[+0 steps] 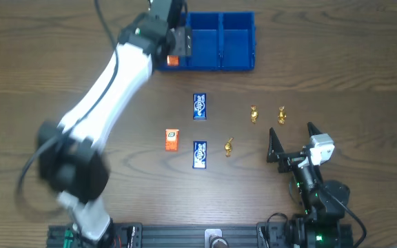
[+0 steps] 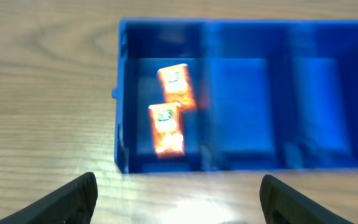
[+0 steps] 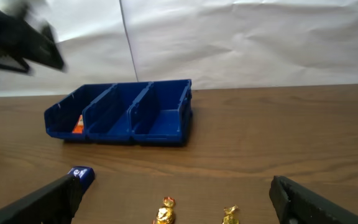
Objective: Sort Candies Into Trays
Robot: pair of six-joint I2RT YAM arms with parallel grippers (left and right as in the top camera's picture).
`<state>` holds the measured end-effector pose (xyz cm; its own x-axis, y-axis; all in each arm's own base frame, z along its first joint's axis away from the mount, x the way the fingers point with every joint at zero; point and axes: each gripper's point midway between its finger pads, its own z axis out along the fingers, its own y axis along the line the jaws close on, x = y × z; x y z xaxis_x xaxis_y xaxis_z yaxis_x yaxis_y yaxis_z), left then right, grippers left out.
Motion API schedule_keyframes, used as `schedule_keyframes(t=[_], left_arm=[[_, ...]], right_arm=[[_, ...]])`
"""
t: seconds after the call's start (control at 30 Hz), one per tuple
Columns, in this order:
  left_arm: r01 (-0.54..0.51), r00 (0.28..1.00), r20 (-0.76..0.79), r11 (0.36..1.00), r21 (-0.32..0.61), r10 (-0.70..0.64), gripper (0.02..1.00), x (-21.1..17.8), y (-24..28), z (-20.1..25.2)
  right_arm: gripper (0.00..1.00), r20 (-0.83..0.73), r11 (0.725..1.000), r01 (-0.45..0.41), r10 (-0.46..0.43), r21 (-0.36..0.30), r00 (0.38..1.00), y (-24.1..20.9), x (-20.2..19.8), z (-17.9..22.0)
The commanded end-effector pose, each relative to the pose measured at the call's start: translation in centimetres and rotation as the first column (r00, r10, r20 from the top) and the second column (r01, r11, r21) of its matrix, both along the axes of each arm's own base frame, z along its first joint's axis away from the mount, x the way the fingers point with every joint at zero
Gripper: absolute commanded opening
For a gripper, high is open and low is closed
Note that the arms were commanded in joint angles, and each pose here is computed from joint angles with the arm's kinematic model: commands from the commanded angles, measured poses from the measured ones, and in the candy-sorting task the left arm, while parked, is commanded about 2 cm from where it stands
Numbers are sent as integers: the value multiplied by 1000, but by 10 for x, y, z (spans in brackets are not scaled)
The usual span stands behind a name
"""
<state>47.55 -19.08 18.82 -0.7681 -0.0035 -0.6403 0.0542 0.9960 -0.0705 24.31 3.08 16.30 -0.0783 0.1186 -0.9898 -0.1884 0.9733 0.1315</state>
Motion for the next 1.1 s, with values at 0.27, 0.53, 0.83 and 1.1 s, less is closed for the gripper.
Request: schedule_keyframes(t=[0.27, 0.53, 0.83, 1.1], left_arm=[[3, 998, -70, 998, -56, -7, 879, -200, 16, -35], [0, 973, -230, 1000, 5, 1, 864, -229, 29, -131], [27, 961, -277, 999, 34, -17, 858, -220, 18, -168], [29, 956, -294, 999, 39, -17, 849, -219, 15, -179]], right_arm=[[1000, -1, 1000, 5, -5, 6, 1000, -1, 0, -1], [1000, -1, 1000, 5, -5, 6, 1000, -1, 0, -1], [998, -1, 1000, 5, -5, 7, 1000, -1, 0, -1], [998, -1, 1000, 5, -5, 7, 1000, -1, 0, -1]])
